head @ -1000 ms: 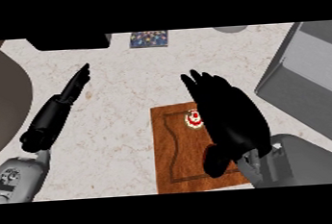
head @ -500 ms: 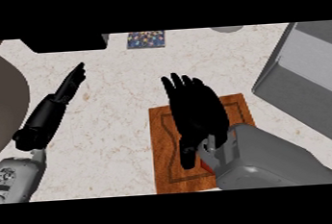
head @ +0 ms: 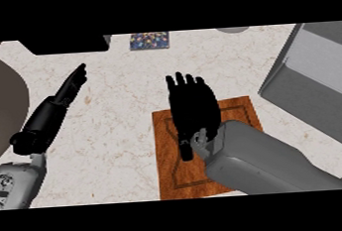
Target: Pick the cupcake from the cutting board and place it in the cardboard box
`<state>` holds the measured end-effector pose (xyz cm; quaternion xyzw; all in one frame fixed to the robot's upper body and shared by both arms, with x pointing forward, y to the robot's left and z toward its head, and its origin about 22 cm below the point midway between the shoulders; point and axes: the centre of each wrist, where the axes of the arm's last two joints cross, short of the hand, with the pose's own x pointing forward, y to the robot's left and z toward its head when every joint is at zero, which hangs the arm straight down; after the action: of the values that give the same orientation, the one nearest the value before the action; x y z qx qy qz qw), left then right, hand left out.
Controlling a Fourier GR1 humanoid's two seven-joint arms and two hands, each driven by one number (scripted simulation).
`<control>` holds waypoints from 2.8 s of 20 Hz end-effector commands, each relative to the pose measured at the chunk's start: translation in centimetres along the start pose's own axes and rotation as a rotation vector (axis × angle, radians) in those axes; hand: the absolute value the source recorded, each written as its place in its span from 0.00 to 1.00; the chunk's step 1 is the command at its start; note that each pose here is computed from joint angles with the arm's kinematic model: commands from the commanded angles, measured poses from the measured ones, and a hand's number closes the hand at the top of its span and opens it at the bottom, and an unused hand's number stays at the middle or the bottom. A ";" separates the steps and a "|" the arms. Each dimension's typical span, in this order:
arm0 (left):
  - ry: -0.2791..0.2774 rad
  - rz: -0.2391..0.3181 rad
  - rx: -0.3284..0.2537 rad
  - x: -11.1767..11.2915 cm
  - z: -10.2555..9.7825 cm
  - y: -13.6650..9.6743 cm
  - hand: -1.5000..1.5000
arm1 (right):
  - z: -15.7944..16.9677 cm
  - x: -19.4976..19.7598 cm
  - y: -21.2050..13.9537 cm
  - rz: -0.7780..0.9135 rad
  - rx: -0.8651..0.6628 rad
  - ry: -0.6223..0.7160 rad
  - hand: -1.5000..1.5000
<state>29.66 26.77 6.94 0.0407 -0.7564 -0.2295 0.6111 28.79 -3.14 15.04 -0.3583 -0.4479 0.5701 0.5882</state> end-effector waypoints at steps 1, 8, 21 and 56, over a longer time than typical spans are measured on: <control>0.009 -0.001 0.006 -0.3 0.3 -0.5 0.50 | -0.6 1.0 3.0 0.078 0.029 0.202 0.00; 0.000 -0.013 0.012 -0.9 0.7 -1.2 0.50 | -2.0 -0.4 2.8 0.102 0.034 0.231 0.00; 0.018 0.024 0.008 -0.9 2.5 0.1 0.50 | -2.6 -1.1 4.6 0.082 0.075 0.254 0.00; 0.000 -0.003 0.010 0.4 0.1 -1.5 0.50 | -2.3 -12.4 4.0 0.058 -0.244 -0.613 1.00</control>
<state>29.32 27.03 6.78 0.0452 -0.7567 -0.2263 0.6117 31.08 -12.32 7.54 -0.2810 -0.6085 0.6137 0.4174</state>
